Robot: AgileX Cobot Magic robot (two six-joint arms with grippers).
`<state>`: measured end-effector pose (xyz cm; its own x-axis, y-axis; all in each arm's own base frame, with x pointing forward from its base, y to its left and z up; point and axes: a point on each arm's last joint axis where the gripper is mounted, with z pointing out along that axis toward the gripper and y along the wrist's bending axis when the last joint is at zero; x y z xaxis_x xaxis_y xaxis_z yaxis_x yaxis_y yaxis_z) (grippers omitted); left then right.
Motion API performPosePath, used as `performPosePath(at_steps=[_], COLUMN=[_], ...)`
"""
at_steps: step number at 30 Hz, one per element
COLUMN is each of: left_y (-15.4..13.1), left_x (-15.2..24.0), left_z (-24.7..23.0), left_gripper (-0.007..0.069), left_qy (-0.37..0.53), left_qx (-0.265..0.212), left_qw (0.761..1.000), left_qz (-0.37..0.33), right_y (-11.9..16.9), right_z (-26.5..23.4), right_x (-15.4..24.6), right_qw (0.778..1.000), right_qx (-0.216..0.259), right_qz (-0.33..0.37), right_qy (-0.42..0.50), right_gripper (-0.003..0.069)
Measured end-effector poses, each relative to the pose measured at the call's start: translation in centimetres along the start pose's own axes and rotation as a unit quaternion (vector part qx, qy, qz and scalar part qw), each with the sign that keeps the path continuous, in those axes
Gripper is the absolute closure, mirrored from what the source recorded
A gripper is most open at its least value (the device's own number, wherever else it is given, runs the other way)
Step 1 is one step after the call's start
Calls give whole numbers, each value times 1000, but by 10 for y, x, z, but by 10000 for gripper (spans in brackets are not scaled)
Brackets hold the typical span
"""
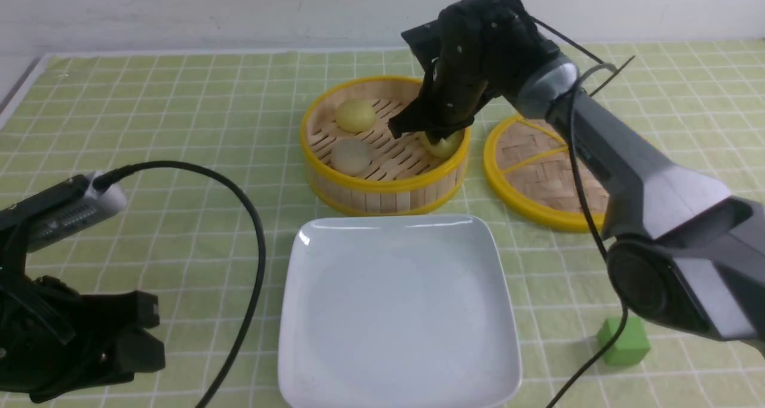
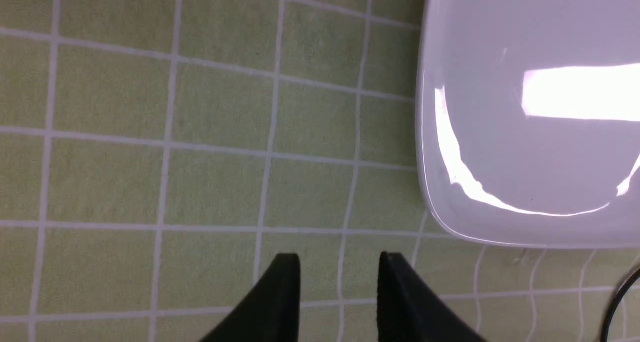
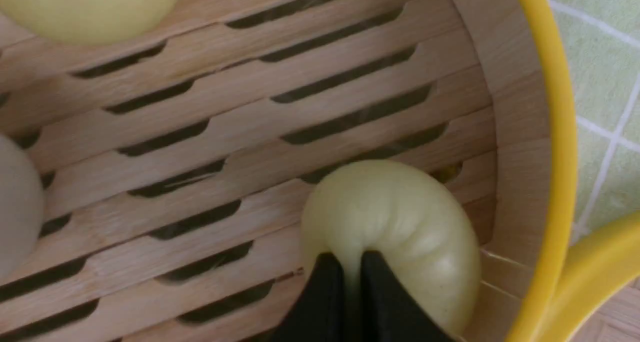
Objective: Put the steamed buns into the plate on the green tablecloth.
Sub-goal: 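Move the steamed bun from the bamboo steamer onto the white plate with the right gripper, then reach into the bamboo steamer and grasp a bun with the left gripper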
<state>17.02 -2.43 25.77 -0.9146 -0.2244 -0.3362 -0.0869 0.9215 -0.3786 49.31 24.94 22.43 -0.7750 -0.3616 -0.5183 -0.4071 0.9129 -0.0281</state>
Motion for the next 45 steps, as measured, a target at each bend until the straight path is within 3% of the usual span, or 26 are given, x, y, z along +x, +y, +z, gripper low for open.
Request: performPosePath(at_steps=[2,7,10,13,15,20,24,26,29,31,35,37,40,45], left_y=[0,0,0,0,0,-1,-1,-2,-5,-8,-19,-26,-54,-111], left_x=[0,0,0,0,0,0,0,-1,-4,-11,-39,-54,-86,-129], left_z=[0,0,0,0,0,0,0,0,-2,-5,-15,-18,-10,25], left_gripper=[375,375,375,375,375,375,375,375,377,387,452,530,615,604], left_qy=[0,0,0,0,0,0,-1,-3,6,15,15,20,41,56], left_qx=[0,1,1,1,1,3,5,10,16,18,26,31,49,67], left_qw=[1000,1000,1000,1000,1000,1000,1000,1000,1000,1000,999,999,994,986], left_qz=[0,0,0,0,0,-2,-4,-8,-9,-7,16,36,91,139], right_y=[1,35,65,86,107,116,115,114,111,105,78,56,18,-7], right_z=[-15,-135,-184,-189,-168,-119,-92,-91,-107,-127,-179,-205,-239,-260], right_x=[-4,-23,-7,20,70,139,155,154,142,131,118,125,159,212], right_qw=[1000,994,992,993,991,981,984,984,982,980,987,992,996,997], right_qx=[-5,-37,-68,-80,-70,-28,-23,-18,-6,12,18,12,4,-16], right_qz=[-9,-47,-69,-84,-94,-96,-91,-93,-122,-146,-130,-94,-25,36], right_qy=[-6,-93,-86,-38,65,166,155,153,145,136,90,80,89,74], right_gripper=[650,650,650,649,646,621,512,354,275,311,559,649,673,673])
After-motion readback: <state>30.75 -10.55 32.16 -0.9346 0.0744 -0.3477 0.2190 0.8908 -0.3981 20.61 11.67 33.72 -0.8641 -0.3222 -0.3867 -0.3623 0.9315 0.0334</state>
